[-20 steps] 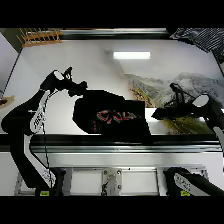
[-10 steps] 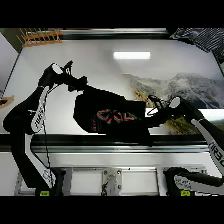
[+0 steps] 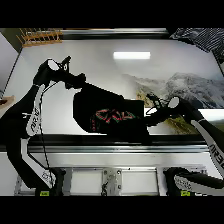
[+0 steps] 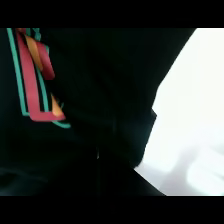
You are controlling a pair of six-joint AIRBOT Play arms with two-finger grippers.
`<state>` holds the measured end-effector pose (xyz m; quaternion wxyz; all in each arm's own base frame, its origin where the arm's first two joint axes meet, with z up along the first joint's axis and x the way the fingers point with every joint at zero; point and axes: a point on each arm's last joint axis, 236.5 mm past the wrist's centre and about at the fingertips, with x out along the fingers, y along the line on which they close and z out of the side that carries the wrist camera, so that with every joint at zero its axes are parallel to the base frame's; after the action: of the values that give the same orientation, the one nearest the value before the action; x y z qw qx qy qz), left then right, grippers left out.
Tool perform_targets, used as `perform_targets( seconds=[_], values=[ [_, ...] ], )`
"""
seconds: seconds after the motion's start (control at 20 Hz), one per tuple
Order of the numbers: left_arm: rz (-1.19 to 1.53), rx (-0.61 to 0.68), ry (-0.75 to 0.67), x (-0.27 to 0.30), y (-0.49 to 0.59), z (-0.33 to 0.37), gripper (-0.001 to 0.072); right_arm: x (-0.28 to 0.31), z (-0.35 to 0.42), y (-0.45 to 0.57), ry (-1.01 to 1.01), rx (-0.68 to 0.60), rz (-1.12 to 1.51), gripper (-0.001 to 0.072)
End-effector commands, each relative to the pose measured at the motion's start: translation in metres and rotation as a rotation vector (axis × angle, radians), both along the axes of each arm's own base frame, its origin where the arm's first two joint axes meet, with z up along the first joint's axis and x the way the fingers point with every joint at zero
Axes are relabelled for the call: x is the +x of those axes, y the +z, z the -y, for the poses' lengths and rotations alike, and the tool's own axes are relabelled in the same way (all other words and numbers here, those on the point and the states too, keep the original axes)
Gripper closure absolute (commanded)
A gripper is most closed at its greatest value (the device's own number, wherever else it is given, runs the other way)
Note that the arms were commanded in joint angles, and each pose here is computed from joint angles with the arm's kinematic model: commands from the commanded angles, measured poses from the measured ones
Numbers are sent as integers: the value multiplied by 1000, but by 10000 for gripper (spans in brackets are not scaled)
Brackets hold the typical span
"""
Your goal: Fold the clothes and pants, and hang the long-sleeved shirts on hangers.
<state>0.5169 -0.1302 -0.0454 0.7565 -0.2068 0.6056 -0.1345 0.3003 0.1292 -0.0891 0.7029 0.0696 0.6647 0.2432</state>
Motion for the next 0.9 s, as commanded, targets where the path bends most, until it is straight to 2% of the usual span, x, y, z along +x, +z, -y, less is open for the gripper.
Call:
perform_targets(
  seconds=[0.0, 0.15, 0.2, 0.25, 0.3, 0.35, 0.6, 0.75, 0.8, 0.85],
  values=[
    [45, 112, -14, -10, 16, -23, 701, 14, 24, 34, -6, -73, 129, 697],
    [71, 169, -23, -20, 26, -35, 701, 14, 53, 62, -12, -163, 221, 694],
    [74, 167, -17, -23, 27, -36, 701, 12, 56, 66, -18, -167, 229, 657],
    [72, 168, -13, -27, 24, -36, 701, 7, 55, 64, -22, -158, 213, 443],
    [60, 168, -11, -32, 18, -36, 701, -1, 55, 55, -19, -159, 184, 166],
    [41, 168, -12, -38, 11, -37, 701, -11, 54, 42, -21, -155, 150, 117],
    [-11, 171, -11, -53, -11, -38, 701, -37, 56, -15, -41, -162, 21, 126],
    [-7, 170, -9, -52, -10, -38, 701, -32, 42, -27, -72, -101, -5, 135],
    [-6, 171, -9, -52, -10, -38, 701, -31, 36, -28, -75, -74, -9, 184],
    [-4, 171, -8, -51, -10, -38, 701, -31, 30, -27, -74, -49, -11, 352]
  ],
)
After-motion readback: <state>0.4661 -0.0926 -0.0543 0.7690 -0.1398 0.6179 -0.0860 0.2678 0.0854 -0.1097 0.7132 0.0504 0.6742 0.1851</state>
